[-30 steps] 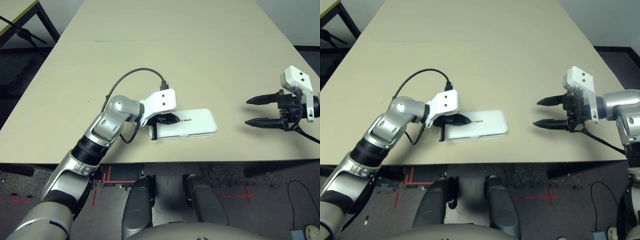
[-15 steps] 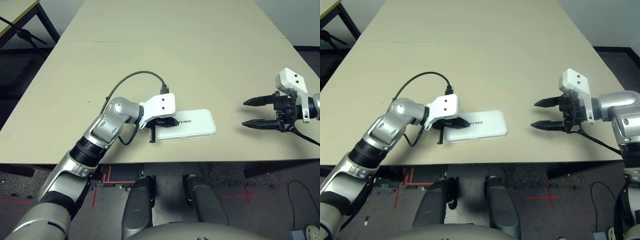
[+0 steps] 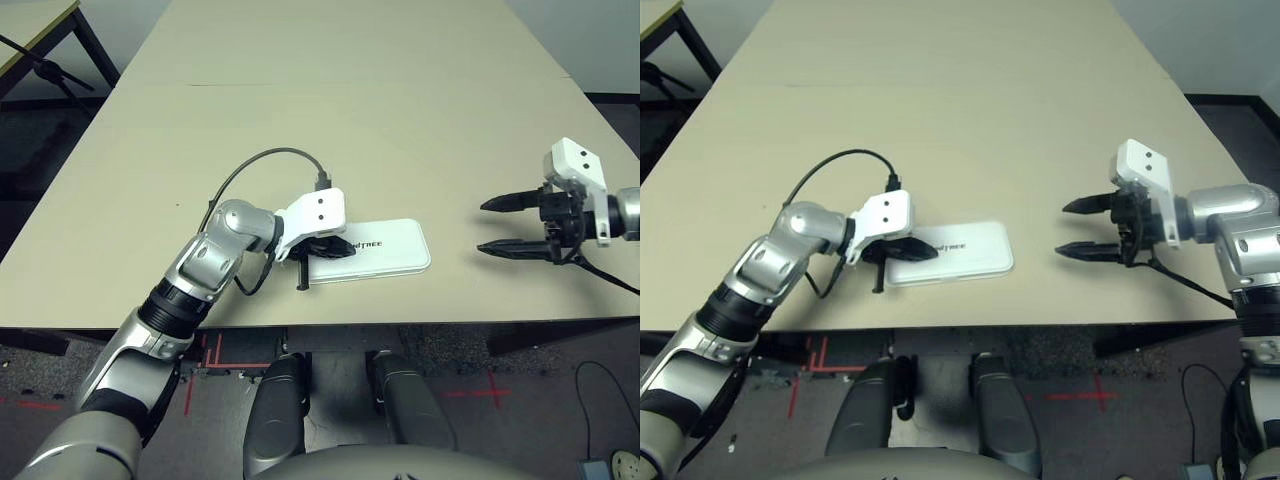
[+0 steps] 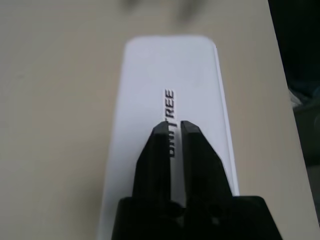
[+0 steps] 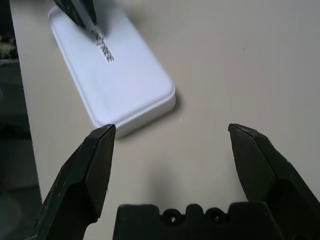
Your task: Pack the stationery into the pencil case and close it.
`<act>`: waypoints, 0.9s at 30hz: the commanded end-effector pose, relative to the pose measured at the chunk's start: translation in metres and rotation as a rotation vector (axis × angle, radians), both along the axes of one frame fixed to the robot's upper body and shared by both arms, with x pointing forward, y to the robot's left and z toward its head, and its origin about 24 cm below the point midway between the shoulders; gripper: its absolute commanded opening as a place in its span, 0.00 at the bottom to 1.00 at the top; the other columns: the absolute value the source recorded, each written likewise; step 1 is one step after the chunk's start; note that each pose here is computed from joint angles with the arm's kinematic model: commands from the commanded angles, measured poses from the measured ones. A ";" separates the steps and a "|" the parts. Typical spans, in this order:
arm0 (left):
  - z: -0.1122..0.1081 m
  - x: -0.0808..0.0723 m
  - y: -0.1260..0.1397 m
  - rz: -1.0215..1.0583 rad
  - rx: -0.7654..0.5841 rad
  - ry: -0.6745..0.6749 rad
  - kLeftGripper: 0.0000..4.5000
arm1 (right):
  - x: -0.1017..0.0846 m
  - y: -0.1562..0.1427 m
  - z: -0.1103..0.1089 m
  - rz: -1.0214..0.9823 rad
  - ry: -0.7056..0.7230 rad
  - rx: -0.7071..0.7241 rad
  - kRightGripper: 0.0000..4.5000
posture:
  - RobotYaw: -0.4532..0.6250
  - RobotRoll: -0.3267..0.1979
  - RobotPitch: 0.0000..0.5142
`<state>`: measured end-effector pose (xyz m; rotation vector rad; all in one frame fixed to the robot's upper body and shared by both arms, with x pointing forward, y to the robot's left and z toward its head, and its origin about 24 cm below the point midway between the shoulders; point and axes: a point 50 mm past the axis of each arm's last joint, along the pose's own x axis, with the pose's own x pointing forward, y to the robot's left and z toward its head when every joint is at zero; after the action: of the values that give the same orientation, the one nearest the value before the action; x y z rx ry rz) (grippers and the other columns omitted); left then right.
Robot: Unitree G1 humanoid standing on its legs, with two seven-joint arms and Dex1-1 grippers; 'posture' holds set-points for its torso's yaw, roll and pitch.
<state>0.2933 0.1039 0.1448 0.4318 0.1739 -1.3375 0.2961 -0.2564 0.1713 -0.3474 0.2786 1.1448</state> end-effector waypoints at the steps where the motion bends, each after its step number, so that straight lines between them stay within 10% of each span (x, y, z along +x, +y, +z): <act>1: 0.017 0.003 0.009 0.089 -0.157 -0.035 0.39 | 0.005 0.003 0.010 -0.041 -0.090 0.102 1.00 | 0.42 0.62 0.35; 8: 0.043 0.020 0.046 0.400 -0.401 -0.154 0.99 | 0.027 0.004 0.011 -0.245 -0.255 0.228 1.00 | 0.43 0.62 0.35; 18: 0.059 0.048 0.142 1.012 -0.632 -0.314 0.99 | 0.065 -0.025 0.017 -0.810 -0.491 0.325 1.00 | 0.45 0.62 0.35; 27: 0.030 0.049 0.190 1.248 -0.658 -0.331 0.99 | 0.069 -0.053 0.002 -1.132 -0.570 0.291 1.00 | 0.45 0.62 0.36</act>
<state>0.3445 0.2825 0.1826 -0.0684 -0.2619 -0.0944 0.3658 -0.3021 0.1730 -0.1862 -0.1900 0.0001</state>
